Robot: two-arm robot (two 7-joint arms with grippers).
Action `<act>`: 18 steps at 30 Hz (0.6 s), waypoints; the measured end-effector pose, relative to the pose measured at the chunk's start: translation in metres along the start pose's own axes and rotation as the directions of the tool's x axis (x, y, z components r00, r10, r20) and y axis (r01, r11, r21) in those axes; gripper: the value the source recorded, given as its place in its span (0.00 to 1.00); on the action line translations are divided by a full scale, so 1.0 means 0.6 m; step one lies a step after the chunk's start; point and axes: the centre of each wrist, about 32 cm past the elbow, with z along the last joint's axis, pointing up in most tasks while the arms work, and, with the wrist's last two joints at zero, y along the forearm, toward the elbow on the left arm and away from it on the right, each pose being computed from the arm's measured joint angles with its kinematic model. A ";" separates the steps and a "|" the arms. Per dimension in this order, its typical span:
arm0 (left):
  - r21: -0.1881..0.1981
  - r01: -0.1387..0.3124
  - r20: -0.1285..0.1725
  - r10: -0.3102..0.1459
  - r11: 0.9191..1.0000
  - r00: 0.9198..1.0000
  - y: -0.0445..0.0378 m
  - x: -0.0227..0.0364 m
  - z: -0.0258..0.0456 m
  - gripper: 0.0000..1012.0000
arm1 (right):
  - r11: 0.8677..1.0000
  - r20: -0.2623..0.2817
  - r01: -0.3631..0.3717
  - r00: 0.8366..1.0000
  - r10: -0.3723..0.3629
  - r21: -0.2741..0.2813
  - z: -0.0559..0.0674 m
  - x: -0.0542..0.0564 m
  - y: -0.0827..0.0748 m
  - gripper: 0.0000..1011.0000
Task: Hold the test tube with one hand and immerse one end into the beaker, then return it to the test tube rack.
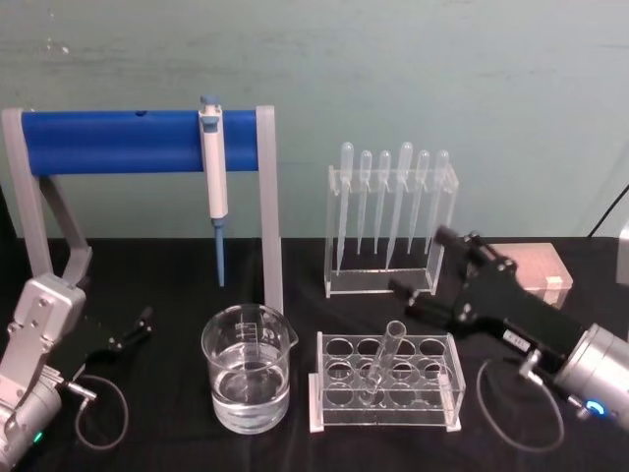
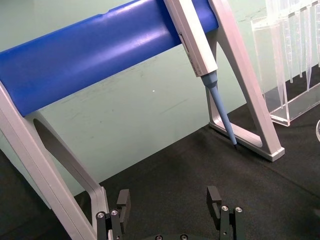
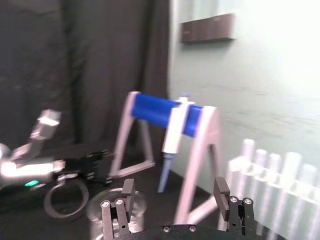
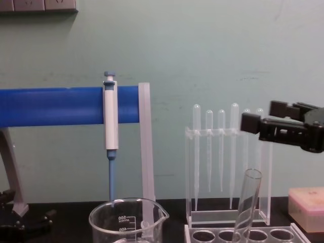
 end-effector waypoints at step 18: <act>0.000 0.000 0.000 0.000 1.000 1.000 0.000 0.0000 0.000 0.99 | 0.813 0.043 0.565 0.824 -0.565 -0.144 -0.083 -0.030 0.071 0.99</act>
